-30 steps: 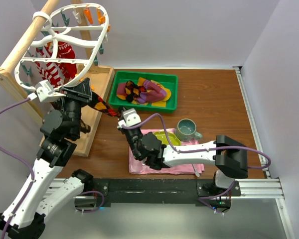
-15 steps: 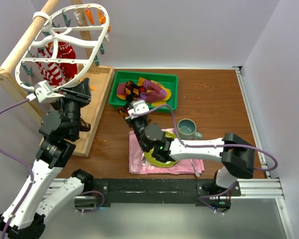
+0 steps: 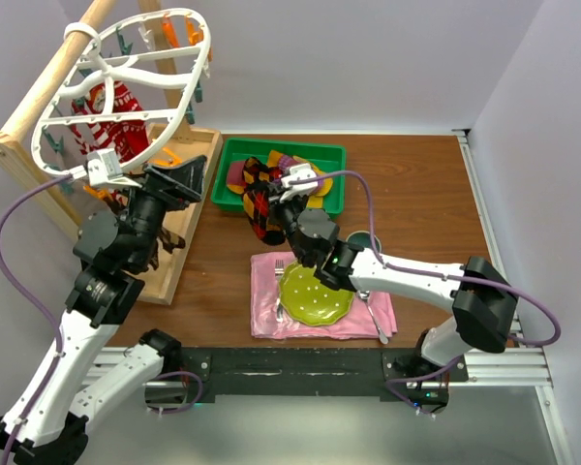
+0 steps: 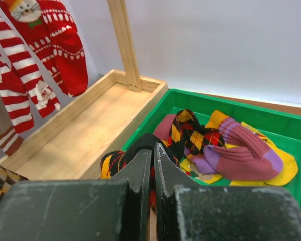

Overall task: Remove the socks clipped to the hanger
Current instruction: Place the sock in the bin, then remove the sock from the hanger.

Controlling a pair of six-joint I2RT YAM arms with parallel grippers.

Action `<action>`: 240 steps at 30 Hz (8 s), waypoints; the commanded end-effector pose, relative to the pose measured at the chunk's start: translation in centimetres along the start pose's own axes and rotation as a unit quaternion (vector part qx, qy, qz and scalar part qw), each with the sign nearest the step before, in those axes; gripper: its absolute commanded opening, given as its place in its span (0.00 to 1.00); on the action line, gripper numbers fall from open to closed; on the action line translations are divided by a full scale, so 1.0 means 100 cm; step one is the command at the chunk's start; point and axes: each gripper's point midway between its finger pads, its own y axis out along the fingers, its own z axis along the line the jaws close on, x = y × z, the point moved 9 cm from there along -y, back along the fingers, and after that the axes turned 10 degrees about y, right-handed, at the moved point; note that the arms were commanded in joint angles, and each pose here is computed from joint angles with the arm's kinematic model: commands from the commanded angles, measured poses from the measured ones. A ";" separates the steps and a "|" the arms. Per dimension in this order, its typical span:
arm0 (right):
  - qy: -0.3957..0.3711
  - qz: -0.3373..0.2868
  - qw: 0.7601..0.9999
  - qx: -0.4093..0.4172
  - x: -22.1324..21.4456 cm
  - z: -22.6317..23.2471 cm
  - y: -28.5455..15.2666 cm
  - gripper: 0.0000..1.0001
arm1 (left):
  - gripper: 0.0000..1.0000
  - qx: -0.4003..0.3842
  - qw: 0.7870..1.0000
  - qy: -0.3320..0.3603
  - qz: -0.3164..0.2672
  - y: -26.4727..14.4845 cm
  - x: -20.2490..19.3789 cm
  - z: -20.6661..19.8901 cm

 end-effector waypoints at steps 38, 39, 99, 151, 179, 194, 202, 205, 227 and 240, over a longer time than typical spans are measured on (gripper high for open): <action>0.091 0.230 0.951 -0.188 -0.098 -0.206 0.169 0.13 | 0.79 -0.250 0.956 0.051 0.143 -0.011 -0.027 -0.036; 0.089 0.229 0.950 -0.190 -0.097 -0.207 0.167 0.14 | 0.79 -0.250 0.956 0.051 0.142 -0.012 -0.026 -0.036; 0.106 0.131 0.928 0.333 -0.085 0.149 0.031 0.89 | 0.79 -0.328 0.940 0.040 0.085 -0.026 0.046 -0.073; 0.093 0.023 0.994 0.059 0.016 -0.009 0.052 0.00 | 0.75 -0.159 0.981 -0.015 0.109 -0.051 -0.015 -0.017; 0.084 0.042 0.992 0.084 -0.010 0.027 0.000 0.00 | 0.75 -0.100 0.981 -0.017 0.163 -0.041 -0.087 0.016; 0.138 0.190 0.932 0.274 0.002 0.024 -0.012 0.00 | 0.84 -0.124 0.982 0.033 0.136 -0.047 -0.110 0.030; 0.174 0.250 0.884 0.353 -0.013 0.018 -0.007 0.00 | 0.86 -0.137 0.982 0.043 0.122 -0.042 -0.119 0.032; 0.175 0.259 0.877 0.365 -0.013 0.019 -0.009 0.00 | 0.86 -0.113 0.986 0.048 0.113 -0.040 -0.119 0.037; 0.175 0.275 0.870 0.369 -0.018 0.022 -0.008 0.00 | 0.75 -0.094 0.992 0.011 0.083 -0.013 -0.114 0.029; 0.158 0.287 0.875 0.356 -0.031 0.026 -0.009 0.00 | 0.25 -0.108 0.990 0.005 0.087 -0.011 -0.120 0.027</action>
